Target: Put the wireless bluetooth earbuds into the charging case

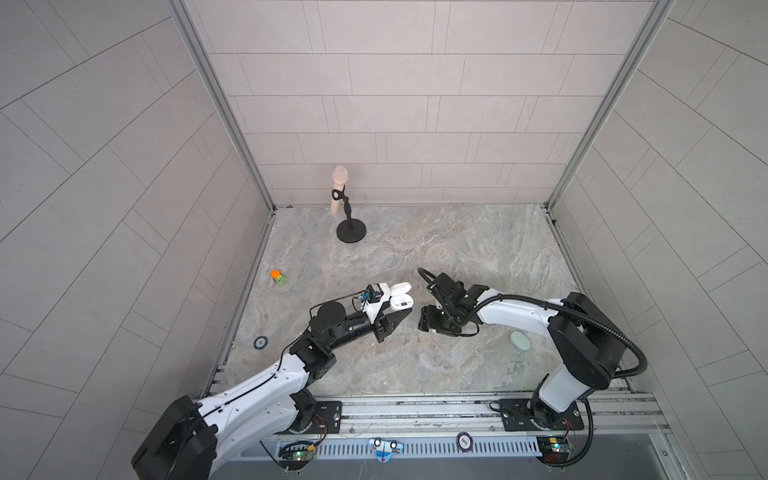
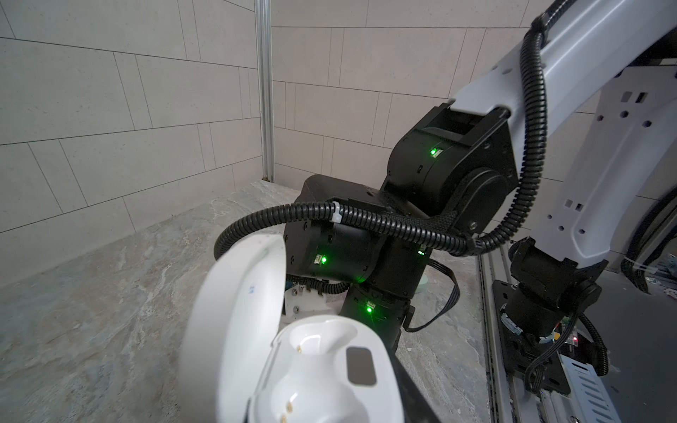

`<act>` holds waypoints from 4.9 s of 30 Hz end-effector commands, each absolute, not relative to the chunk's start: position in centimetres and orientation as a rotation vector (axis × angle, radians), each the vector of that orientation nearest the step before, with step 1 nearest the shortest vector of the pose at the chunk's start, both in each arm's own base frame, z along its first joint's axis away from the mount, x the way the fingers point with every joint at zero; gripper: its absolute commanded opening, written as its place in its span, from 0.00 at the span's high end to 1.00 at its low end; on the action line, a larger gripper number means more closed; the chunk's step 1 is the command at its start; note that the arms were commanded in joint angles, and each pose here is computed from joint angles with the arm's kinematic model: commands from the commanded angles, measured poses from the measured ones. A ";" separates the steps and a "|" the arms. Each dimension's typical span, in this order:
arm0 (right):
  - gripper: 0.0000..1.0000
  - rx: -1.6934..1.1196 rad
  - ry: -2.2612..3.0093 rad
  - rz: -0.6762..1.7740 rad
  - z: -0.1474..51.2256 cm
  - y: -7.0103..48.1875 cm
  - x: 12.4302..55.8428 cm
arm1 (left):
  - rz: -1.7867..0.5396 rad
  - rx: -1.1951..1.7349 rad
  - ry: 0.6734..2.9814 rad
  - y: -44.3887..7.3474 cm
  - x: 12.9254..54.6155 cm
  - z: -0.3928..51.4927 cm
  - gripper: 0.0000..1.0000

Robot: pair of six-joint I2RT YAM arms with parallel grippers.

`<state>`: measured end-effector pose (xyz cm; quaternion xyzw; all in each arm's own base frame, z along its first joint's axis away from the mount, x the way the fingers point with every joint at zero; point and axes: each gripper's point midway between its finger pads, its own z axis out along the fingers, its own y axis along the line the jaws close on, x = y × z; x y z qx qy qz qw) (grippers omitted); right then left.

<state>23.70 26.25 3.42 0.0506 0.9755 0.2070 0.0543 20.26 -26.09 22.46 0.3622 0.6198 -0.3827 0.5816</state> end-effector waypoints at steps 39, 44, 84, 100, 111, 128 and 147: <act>0.57 -0.292 2.981 0.280 3.3 27.6 26.3 | -0.817 0.774 1.441 -23.9 20.2 23.3 0.78; 0.64 -0.319 2.991 0.189 2.8 27.0 26.7 | -0.818 0.774 1.443 -23.9 20.2 23.3 0.78; 0.59 -0.135 2.947 0.220 6.0 25.0 25.3 | -0.826 0.767 1.447 -23.8 20.1 23.1 0.78; 0.57 -0.250 2.985 0.203 4.2 27.4 25.1 | -0.832 0.750 1.431 -23.4 19.7 23.4 0.78; 0.67 -0.309 3.003 0.169 3.2 28.5 25.1 | -0.832 0.751 1.434 -23.4 19.7 23.2 0.78; 0.75 -0.335 3.048 0.089 1.5 27.8 24.4 | -0.833 0.750 1.436 -23.4 19.7 23.1 0.79; 0.84 -0.246 2.983 0.146 5.3 25.6 25.0 | -0.843 0.762 1.430 -23.6 19.6 23.5 0.78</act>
